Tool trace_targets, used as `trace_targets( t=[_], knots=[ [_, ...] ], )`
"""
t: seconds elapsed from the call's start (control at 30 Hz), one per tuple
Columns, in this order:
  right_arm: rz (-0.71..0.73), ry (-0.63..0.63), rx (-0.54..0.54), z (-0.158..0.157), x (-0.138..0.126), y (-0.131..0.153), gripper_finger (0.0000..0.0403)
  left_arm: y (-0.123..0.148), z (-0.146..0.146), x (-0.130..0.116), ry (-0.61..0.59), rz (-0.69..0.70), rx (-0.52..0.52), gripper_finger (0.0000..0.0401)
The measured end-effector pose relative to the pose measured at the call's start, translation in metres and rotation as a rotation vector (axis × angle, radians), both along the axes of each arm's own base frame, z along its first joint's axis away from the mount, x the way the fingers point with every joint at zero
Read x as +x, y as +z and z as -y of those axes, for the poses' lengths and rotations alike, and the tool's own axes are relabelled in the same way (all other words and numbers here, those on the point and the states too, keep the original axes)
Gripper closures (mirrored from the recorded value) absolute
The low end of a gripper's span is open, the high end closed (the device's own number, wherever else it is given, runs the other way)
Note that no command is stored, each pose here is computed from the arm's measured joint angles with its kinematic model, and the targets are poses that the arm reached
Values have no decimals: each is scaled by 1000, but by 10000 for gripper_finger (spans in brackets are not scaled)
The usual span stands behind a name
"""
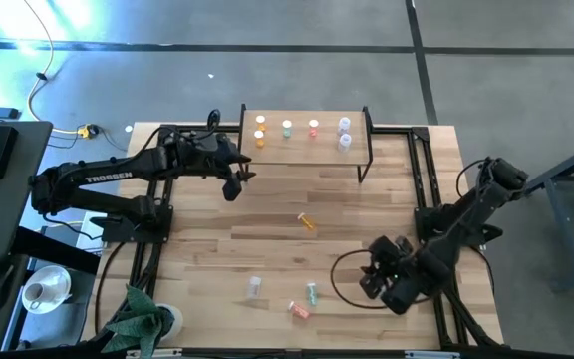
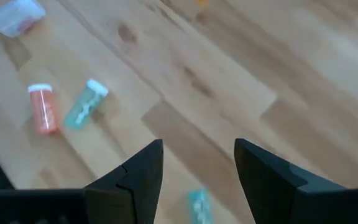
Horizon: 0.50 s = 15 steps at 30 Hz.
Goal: Pick and place medicine bottles onto shelf by color
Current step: Put the pink pill bottle on the shelf aligned with the pink pill bottle
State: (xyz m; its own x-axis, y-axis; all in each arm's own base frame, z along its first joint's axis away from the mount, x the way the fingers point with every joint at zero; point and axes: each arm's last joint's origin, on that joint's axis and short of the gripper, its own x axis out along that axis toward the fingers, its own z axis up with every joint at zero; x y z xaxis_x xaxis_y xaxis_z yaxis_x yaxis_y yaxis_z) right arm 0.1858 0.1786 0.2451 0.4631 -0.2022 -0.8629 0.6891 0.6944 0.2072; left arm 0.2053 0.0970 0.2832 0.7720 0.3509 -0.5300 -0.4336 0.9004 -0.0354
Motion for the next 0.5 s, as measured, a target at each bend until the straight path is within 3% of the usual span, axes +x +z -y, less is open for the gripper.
trace_targets(
  t=[0.2,0.5],
  knots=[
    [-43,-57,86,-14,-20,-1,214,0,0,0,0,0,0,185],
    [-128,-181,112,-25,-45,-9,214,0,0,0,0,0,0,185]
  ],
)
